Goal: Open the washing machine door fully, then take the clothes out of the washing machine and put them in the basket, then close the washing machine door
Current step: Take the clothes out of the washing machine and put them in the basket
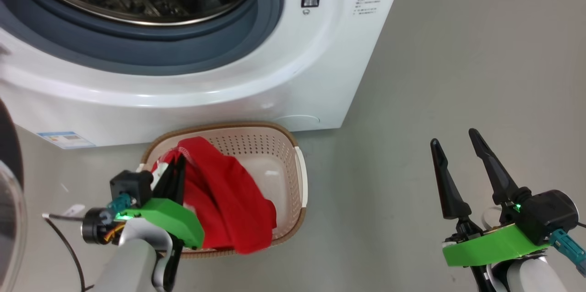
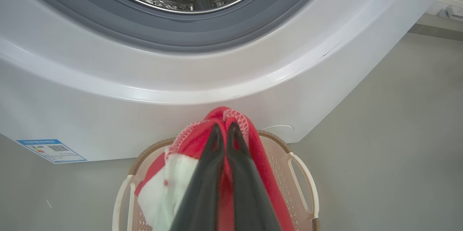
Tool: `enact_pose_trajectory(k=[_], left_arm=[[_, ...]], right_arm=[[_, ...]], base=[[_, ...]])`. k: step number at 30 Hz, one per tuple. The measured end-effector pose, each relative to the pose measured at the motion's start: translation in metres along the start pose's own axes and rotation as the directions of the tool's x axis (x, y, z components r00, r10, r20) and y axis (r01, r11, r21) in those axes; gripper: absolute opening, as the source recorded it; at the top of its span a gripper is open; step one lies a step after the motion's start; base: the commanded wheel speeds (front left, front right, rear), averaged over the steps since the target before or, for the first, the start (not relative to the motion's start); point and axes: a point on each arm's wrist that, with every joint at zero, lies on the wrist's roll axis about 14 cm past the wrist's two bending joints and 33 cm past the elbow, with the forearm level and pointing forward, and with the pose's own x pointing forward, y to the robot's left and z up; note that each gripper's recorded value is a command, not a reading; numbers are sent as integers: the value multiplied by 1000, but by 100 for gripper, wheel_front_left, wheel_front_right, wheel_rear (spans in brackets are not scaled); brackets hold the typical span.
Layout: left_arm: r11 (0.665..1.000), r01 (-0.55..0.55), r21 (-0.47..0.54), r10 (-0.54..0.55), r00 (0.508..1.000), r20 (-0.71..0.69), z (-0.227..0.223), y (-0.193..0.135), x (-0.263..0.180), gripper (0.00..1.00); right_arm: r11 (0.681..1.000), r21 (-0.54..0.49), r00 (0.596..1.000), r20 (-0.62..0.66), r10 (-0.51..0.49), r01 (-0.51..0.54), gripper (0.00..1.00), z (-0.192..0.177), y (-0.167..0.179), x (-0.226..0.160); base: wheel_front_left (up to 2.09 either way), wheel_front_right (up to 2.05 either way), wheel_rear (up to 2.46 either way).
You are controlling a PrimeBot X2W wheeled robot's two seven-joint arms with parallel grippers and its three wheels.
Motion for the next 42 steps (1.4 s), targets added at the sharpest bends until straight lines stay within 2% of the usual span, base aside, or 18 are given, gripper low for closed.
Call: enact_pose_trajectory(k=[10, 21, 35, 42], left_arm=[[1000, -22, -7, 20, 980, -198, -52, 8, 27, 0], [998, -51, -43, 27, 900, -435, -113, 7, 40, 0], [997, -69, -30, 39, 823, -567, -170, 11, 52, 0], [996, -83, -12, 60, 809, -585, -182, 17, 56, 0]], right_arm=[[1000, -7, 1000, -28, -14, 14, 100, -12, -7, 9], [997, -34, 995, -64, -71, 68, 100, -24, -27, 9], [993, -57, 987, -113, -111, 105, 100, -44, -45, 17], [992, -66, 985, -127, -120, 112, 100, -51, -49, 20]], base=[[0, 0, 0], [0, 0, 0], [0, 0, 0], [0, 0, 0]])
